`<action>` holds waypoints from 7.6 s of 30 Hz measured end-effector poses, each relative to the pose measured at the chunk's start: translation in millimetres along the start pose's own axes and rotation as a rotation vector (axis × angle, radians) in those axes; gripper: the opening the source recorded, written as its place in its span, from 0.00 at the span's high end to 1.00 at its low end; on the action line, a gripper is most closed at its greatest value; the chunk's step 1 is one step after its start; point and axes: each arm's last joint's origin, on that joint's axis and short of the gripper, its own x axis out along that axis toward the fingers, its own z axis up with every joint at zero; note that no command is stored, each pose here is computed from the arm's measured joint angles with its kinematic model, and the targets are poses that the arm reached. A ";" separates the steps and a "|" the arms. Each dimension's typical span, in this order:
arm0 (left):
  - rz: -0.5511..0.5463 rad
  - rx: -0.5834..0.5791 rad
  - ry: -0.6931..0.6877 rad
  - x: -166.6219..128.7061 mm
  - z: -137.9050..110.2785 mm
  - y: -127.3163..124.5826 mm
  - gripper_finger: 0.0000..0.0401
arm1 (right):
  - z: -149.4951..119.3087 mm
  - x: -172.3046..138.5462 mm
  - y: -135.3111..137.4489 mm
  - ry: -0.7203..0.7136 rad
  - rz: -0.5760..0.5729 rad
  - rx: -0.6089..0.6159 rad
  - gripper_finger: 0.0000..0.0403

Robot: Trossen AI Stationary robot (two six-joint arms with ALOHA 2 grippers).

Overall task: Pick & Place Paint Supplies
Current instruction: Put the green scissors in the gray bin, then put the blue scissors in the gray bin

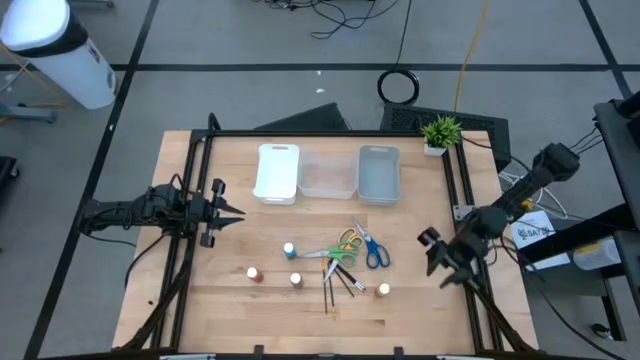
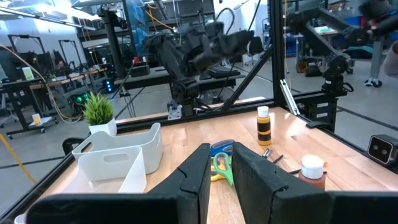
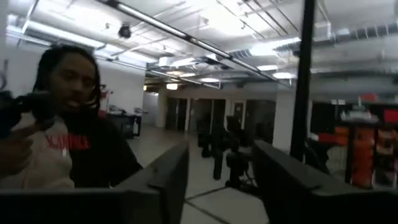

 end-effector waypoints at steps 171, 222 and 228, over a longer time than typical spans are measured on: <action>0.001 0.000 -0.001 0.0 0.1 0.1 0.81 | -6.8 -1.7 -185.6 1.610 -1.460 0.065 0.80; 0.001 0.000 -0.001 0.0 0.1 0.0 0.81 | -85.6 54.7 -87.7 1.466 -1.060 0.502 0.49; 0.000 0.000 -0.001 0.0 0.1 0.0 0.81 | -106.8 54.8 -88.3 1.456 -1.071 0.570 0.49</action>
